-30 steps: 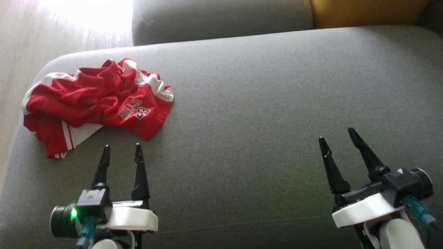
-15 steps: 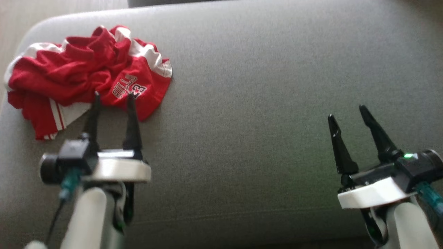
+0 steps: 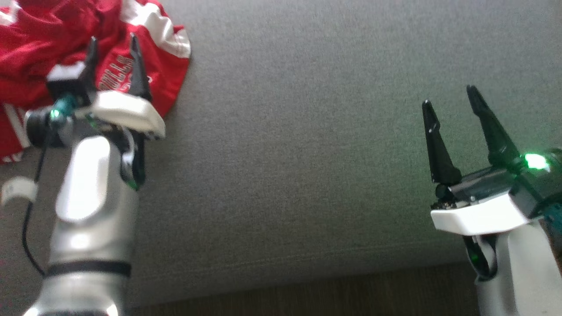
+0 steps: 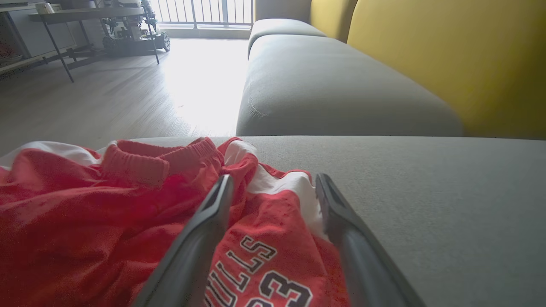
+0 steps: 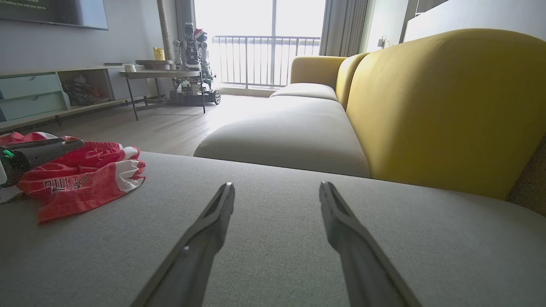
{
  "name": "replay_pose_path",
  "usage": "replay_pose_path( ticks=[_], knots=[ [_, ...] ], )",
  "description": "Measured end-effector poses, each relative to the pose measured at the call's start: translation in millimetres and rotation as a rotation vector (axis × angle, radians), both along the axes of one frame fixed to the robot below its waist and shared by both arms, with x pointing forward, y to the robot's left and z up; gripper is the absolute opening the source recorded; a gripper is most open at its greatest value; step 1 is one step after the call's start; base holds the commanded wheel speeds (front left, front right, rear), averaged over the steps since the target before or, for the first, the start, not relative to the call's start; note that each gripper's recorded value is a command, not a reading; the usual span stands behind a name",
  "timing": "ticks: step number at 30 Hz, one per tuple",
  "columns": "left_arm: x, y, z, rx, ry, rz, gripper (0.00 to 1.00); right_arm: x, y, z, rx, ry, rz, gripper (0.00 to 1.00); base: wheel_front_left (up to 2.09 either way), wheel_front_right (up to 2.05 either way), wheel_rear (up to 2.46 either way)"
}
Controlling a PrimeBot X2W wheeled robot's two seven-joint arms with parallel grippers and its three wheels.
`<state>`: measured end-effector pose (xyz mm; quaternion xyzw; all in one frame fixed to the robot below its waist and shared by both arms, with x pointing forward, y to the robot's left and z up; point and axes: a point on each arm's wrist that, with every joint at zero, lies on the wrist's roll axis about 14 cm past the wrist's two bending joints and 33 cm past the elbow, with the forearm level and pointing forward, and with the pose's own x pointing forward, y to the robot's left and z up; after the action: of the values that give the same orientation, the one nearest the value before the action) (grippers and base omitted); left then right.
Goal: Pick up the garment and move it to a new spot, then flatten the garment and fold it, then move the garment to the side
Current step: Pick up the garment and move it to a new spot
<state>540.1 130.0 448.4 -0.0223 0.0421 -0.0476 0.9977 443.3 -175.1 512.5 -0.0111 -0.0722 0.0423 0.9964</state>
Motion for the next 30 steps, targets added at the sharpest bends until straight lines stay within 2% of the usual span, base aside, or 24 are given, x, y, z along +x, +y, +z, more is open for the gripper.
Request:
replay_pose_path(
  ticks=[5, 12, 17, 20, 21, 26, 30],
  knots=[
    [27.5, 11.3, -37.2, 0.022, 0.117, 0.061, 1.0, 12.5, -3.9, -9.2, -0.008, 0.011, -0.009, 1.0, 0.0, 0.0, 0.0],
    [47.7, 26.5, -89.1, 0.031, 0.366, 0.15, 1.0, 23.4, -8.6, -26.6, -0.015, 0.043, -0.02, 1.0, 0.0, 0.0, 0.0],
    [63.2, 20.8, -97.3, -0.041, 0.44, 0.161, 1.0, 29.8, -12.2, -25.5, -0.014, 0.03, -0.028, 1.0, 0.0, 0.0, 0.0],
    [67.1, 19.1, -100.4, -0.048, 0.447, 0.154, 1.0, 30.4, -14.4, -24.5, -0.01, 0.024, -0.034, 1.0, 0.0, 0.0, 0.0],
    [67.6, 17.9, -101.4, -0.048, 0.444, 0.145, 0.0, 30.5, -15.3, -23.9, -0.008, 0.022, -0.037, 1.0, 0.0, 0.0, 0.0],
    [68.5, 12.5, -91.6, -0.052, 0.378, 0.094, 0.0, 30.2, -15.5, -19.1, -0.007, 0.01, -0.038, 1.0, 0.0, 0.0, 0.0],
    [54.3, -3.7, -82.9, -0.071, 0.321, 0.02, 0.0, 27.0, -14.8, -8.0, 0.004, -0.015, -0.036, 1.0, 0.0, 0.0, 0.0]
  ],
)
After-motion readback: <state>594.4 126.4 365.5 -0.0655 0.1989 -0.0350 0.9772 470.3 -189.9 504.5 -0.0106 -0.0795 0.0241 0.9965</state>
